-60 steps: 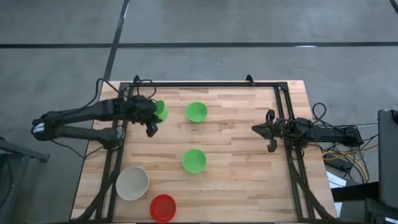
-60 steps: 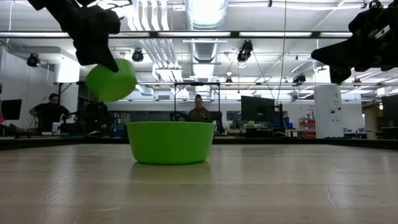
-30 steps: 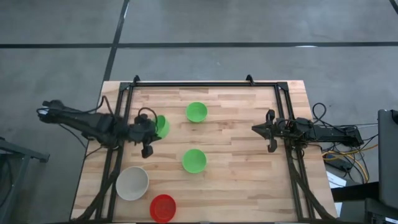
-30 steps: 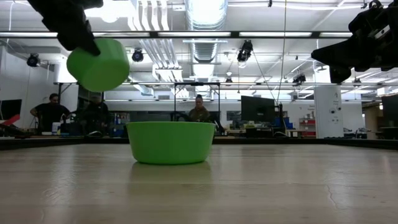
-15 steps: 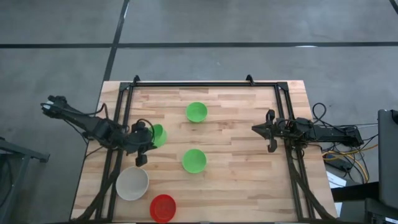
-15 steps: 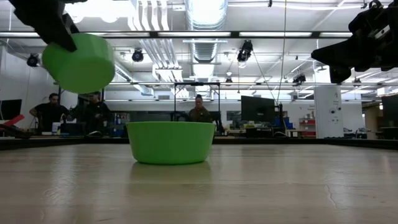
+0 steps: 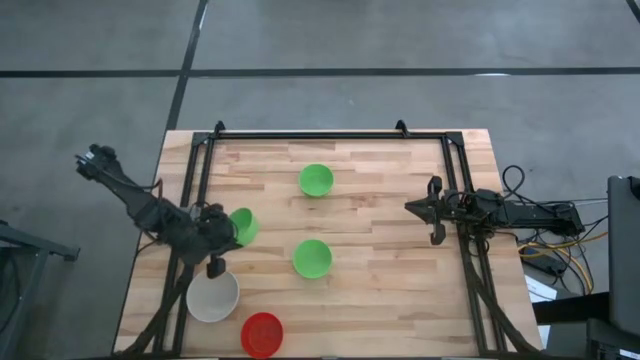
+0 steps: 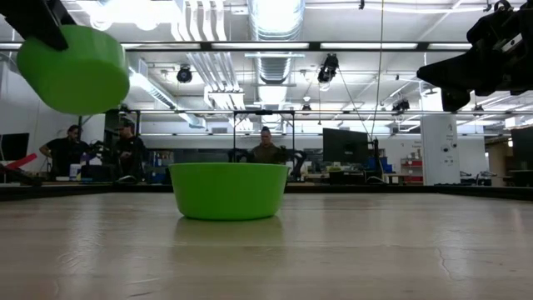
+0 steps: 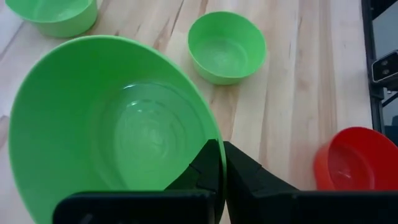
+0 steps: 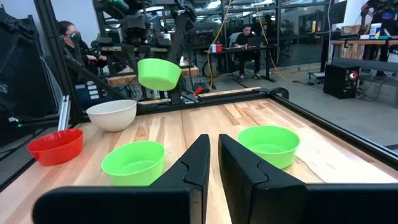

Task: Nest bowls inside each other
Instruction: Stack the top green bowl on the white bowl, then stack the top green bowl on the other green bowl

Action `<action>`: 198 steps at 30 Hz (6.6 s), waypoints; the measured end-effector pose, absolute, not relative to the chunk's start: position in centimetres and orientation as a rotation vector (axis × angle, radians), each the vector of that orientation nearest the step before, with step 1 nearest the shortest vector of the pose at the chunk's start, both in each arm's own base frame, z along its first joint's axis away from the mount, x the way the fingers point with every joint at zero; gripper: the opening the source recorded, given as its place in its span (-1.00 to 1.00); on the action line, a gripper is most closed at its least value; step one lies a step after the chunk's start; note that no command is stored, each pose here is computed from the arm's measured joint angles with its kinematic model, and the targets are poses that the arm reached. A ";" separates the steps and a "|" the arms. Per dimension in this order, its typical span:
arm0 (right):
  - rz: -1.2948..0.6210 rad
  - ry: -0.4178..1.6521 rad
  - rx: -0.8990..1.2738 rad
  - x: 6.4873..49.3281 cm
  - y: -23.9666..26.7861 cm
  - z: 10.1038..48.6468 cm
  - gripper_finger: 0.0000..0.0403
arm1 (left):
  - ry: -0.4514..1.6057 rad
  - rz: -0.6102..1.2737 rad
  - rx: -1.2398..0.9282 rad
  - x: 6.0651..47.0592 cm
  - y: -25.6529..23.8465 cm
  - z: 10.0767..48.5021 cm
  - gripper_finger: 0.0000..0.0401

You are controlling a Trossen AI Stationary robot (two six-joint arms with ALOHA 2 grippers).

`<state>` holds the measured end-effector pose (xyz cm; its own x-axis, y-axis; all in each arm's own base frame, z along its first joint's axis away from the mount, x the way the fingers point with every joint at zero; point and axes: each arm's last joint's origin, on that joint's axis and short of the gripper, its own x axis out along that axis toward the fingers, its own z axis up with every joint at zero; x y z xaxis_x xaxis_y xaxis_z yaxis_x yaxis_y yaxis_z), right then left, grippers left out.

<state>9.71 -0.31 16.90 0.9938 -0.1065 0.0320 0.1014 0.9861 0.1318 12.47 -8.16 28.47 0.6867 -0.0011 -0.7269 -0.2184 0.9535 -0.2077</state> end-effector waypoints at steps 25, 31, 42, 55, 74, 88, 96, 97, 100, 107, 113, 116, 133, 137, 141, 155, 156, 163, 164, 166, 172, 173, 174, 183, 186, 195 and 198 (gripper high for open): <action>-0.104 -0.039 0.130 9.7 -0.3 16.9 -0.83 | 0.921 0.052 -0.362 10.6 -11.9 27.3 -0.95; -0.104 -0.039 0.130 9.7 -0.3 16.9 -0.83 | 0.944 0.026 -0.379 9.8 -12.8 27.1 -0.94; -0.105 -0.039 0.130 9.7 -0.3 16.9 -0.83 | 0.996 -0.042 -0.278 8.7 -15.0 26.0 -0.95; -0.104 -0.039 0.130 9.7 -0.3 16.9 -0.83 | 0.932 -0.180 -0.041 6.6 -18.6 26.1 -0.94; -0.105 -0.039 0.130 9.7 -0.3 16.9 -0.83 | 1.014 -0.122 -0.072 5.7 -19.9 24.6 -0.94; -0.105 -0.039 0.131 9.7 -0.3 16.9 -0.83 | 1.059 -0.114 -0.093 5.6 -19.5 24.7 -0.94; -0.104 -0.039 0.131 9.7 -0.3 16.9 -0.83 | 1.069 -0.142 -0.127 5.6 -19.9 24.8 -0.94; -0.104 -0.039 0.131 9.7 -0.3 16.9 -0.83 | 1.067 -0.149 -0.129 5.6 -20.0 24.8 -0.94; -0.105 -0.039 0.130 9.7 -0.3 16.9 -0.83 | 1.056 -0.162 -0.119 5.7 -20.0 24.9 -0.94; -0.104 -0.039 0.131 9.7 -0.3 16.9 -0.83 | 1.036 -0.186 -0.117 5.9 -20.3 24.9 -0.94; -0.104 -0.039 0.130 9.7 -0.3 16.9 -0.83 | 1.039 -0.229 -0.077 6.0 -20.4 24.9 -0.94; -0.105 -0.039 0.131 9.7 -0.3 16.9 -0.83 | 1.034 -0.253 -0.033 6.0 -20.4 24.9 -0.94; -0.105 -0.039 0.130 9.7 -0.3 16.9 -0.83 | 1.064 -0.222 -0.077 5.9 -20.1 23.4 -0.92; -0.104 -0.039 0.130 9.7 -0.3 16.9 -0.83 | 1.068 -0.219 -0.084 5.9 -20.1 23.4 -0.85; -0.104 -0.039 0.131 9.7 -0.3 16.9 -0.83 | 1.069 -0.218 -0.083 5.9 -20.1 23.4 -0.77; -0.105 -0.039 0.131 9.7 -0.3 16.9 -0.83 | 1.069 -0.216 -0.085 5.9 -20.1 23.4 -0.64; -0.104 -0.039 0.131 9.7 -0.3 16.9 -0.83 | 1.069 -0.216 -0.085 5.9 -20.1 23.4 -0.62; -0.104 -0.039 0.130 9.7 -0.3 16.9 -0.83 | 1.069 -0.217 -0.088 5.9 -20.1 23.4 -0.54; -0.105 -0.039 0.130 9.7 -0.3 16.9 -0.83 | 1.069 -0.217 -0.088 5.9 -20.1 23.4 -0.53; -0.105 -0.039 0.131 9.7 -0.3 16.9 -0.83 | 1.068 -0.217 -0.088 5.9 -20.2 23.4 -0.53; -0.104 -0.039 0.130 9.7 -0.3 16.9 -0.83 | 1.071 -0.216 -0.087 5.9 -20.1 23.4 -0.52; -0.104 -0.039 0.130 9.7 -0.3 16.9 -0.83 | 1.072 -0.216 -0.089 5.9 -20.1 23.4 -0.51; -0.104 -0.039 0.130 9.7 -0.3 16.9 -0.83 | 1.071 -0.217 -0.092 5.9 -20.1 23.5 -0.50; -0.105 -0.039 0.130 9.7 -0.3 16.9 -0.83 | 1.057 -0.230 -0.130 5.8 -19.0 24.5 -0.33; -0.105 -0.039 0.131 9.7 -0.3 16.9 -0.83 | 1.050 -0.223 -0.131 5.8 -18.7 24.7 -0.29; -0.104 -0.039 0.131 9.7 -0.3 16.9 -0.83 | 0.999 -0.169 -0.113 6.6 -18.0 24.9 -0.29; -0.104 -0.039 0.130 9.7 -0.3 16.9 -0.83 | 0.981 -0.135 -0.115 7.2 -17.8 24.9 -0.29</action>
